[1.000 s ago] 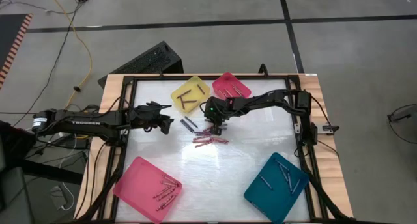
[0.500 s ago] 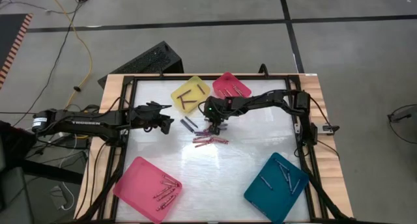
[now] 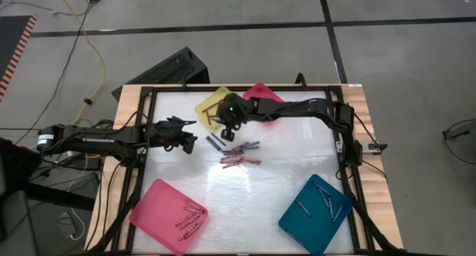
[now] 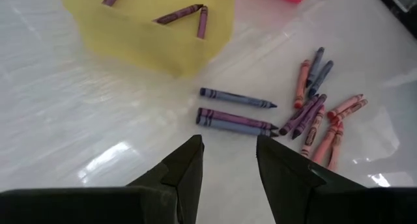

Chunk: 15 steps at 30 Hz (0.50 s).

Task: Sort crayons
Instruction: Put the purple crayon into the yellow bin

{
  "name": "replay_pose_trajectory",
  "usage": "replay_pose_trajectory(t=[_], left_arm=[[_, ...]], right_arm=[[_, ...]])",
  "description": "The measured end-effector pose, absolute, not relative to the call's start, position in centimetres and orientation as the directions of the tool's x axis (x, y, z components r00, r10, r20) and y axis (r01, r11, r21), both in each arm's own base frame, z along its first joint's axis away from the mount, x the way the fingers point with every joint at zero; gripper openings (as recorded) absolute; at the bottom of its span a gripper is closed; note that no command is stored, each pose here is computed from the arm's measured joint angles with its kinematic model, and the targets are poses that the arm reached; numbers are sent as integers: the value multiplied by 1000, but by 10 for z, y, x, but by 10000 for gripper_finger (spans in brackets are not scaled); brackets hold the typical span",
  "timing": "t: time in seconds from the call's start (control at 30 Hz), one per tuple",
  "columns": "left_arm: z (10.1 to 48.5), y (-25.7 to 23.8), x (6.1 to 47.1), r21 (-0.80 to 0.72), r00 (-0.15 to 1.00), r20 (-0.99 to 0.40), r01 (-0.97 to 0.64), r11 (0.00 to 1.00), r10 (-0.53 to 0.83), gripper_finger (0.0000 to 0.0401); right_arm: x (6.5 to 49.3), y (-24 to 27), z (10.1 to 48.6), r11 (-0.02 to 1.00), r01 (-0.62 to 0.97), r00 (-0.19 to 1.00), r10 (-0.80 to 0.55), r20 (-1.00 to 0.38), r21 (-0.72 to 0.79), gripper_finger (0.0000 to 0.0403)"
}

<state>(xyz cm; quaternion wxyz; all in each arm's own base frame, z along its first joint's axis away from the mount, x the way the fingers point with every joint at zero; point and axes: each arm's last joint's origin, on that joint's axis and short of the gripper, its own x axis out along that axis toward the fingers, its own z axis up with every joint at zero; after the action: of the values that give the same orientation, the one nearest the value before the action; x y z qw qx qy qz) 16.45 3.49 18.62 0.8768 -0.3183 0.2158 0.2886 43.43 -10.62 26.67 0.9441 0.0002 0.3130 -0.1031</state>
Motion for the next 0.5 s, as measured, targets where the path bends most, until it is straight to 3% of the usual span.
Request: replay_pose_trajectory(t=[0.17, 0.27, 0.5], left_arm=[[186, 35, 164, -431, 737, -567, -646, 630, 369, 133], [186, 35, 164, -432, 737, -566, -646, 629, 369, 133], [186, 35, 164, -431, 734, -570, -649, 627, 368, 133]], right_arm=[[440, -137, 282, 956, 293, 860, -271, -433, -15, 3], [446, -158, 271, 930, 362, 873, -313, -375, 67, 7], [453, -176, 234, 907, 399, 850, -311, -425, 136, 10]])
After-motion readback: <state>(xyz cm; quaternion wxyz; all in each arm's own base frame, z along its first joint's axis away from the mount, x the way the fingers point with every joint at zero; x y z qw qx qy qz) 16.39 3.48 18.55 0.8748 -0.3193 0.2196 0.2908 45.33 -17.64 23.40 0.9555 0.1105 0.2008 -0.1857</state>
